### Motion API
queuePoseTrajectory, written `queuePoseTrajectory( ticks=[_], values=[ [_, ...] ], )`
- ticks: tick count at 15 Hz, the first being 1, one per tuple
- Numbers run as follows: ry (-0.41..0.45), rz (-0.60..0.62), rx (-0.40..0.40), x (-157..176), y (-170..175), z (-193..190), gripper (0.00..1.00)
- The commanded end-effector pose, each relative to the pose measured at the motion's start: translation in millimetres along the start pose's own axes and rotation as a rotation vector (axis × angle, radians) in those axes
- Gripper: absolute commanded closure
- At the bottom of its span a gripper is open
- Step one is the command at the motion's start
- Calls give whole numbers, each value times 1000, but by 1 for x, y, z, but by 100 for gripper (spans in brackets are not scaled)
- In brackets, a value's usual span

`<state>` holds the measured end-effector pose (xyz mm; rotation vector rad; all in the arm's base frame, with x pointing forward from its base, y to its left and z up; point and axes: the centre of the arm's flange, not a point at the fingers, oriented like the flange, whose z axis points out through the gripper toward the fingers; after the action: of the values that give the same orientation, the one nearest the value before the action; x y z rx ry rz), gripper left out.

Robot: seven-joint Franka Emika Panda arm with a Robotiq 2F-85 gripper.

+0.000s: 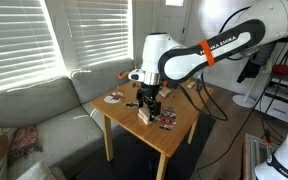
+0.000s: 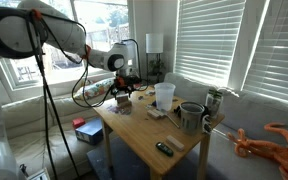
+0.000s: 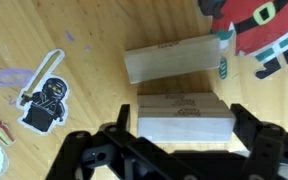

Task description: Pick up the bottom wooden block from the stacked blocks in a square and put it on the top stacked wooden block, pick up the two stacked blocks and turn them ninety degrees anticlockwise to stack them on the block to the left, pick up the block to the right and stack it on the three stacked blocks

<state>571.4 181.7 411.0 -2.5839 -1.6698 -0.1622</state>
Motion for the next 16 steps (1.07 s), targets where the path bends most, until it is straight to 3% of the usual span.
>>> queuePoseTrajectory(
  ticks=[1, 16],
  values=[
    [7, 16, -2, -9, -4, -12, 0],
    [-1, 43, -38, -48, -22, -7, 0]
  ],
)
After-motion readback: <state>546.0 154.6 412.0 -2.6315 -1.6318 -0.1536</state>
